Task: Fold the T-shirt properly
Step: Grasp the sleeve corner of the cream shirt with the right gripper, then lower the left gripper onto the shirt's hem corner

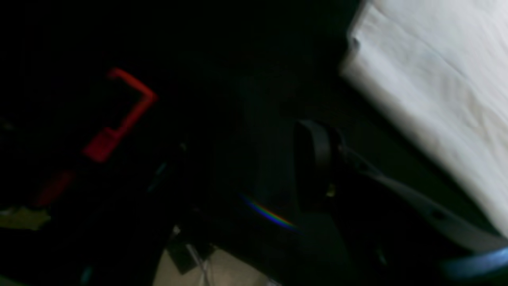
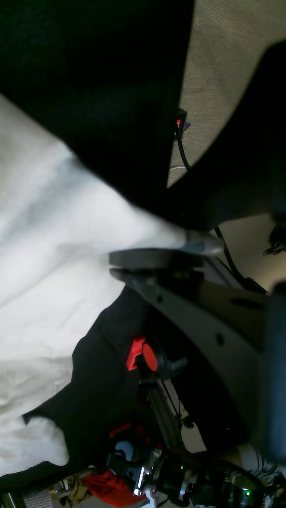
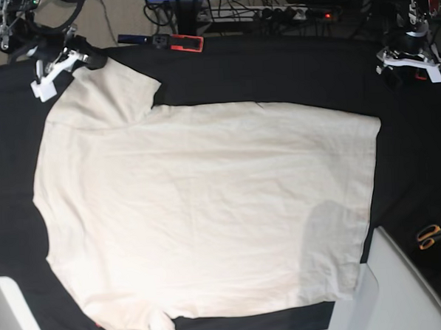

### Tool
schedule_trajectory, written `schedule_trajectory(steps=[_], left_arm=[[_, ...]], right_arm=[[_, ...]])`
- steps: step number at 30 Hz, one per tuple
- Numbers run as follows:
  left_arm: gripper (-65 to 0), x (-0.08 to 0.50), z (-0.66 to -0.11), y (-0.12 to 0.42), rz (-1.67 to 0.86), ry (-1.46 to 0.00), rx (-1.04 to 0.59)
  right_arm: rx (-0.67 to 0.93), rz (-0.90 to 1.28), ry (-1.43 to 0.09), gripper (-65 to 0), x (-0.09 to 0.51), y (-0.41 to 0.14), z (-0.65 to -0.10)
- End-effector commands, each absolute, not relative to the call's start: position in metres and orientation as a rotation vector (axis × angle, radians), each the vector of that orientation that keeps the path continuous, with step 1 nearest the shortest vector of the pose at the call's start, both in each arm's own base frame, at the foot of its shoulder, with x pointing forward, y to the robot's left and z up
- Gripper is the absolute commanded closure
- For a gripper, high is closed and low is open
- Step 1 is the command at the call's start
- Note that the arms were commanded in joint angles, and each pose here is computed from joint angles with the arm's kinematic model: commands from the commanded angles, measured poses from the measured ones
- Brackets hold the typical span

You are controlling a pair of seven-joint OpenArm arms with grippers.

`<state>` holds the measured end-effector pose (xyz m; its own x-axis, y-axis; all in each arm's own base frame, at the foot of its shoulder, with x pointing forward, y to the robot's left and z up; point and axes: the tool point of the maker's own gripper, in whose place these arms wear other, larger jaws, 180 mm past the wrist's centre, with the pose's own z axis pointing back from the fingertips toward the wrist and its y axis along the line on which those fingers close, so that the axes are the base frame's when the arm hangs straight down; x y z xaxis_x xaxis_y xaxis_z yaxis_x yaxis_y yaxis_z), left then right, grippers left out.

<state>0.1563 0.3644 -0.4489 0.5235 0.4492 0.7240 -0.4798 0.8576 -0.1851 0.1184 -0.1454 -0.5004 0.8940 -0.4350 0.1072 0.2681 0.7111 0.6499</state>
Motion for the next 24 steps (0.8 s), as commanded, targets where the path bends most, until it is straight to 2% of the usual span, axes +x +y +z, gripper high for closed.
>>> schedule_trajectory(steps=[1,3,5,11,14,16,19,21,22,24], left_arm=[[-36.7,0.170,-0.436,0.369,0.555,-0.902,0.014],[-42.5,0.174,-0.435,0.378,0.624,-0.897,-0.020],[-44.8,0.175,-0.433,0.393,0.688,-0.896,-0.023],[-44.9,0.203,-0.416,0.405,0.711,-0.971,-0.028],[-44.3,0.226,-0.408,0.406,0.642,-0.996,0.015],[-39.2,0.239,-0.405,0.405,0.588,-1.002,0.055],[-21.4,0.250,-0.410,0.395,0.556,-0.986,0.069],[-11.8,0.253,-0.413,0.392,0.554,-0.960,0.059],[-8.6,0.255,-0.414,0.390,0.555,-0.953,0.052],[-7.4,0.254,-0.418,0.385,0.561,-0.941,0.038]], right_arm=[[0.670,-0.383,-0.264,-0.5,0.119,-0.149,-0.499],[0.670,-0.382,-0.263,-0.5,0.119,-0.148,-0.499],[0.671,-0.380,-0.262,-0.5,0.119,-0.148,-0.499],[0.672,-0.379,-0.263,-0.5,0.119,-0.147,-0.499],[0.674,-0.375,-0.271,-0.5,0.124,-0.147,-0.498],[0.675,-0.374,-0.271,-0.5,0.124,-0.147,-0.497],[0.675,-0.374,-0.273,-0.5,0.125,-0.147,-0.497],[0.675,-0.374,-0.273,-0.5,0.125,-0.147,-0.497],[0.675,-0.374,-0.273,-0.5,0.125,-0.147,-0.497],[0.675,-0.374,-0.273,-0.5,0.125,-0.147,-0.497]])
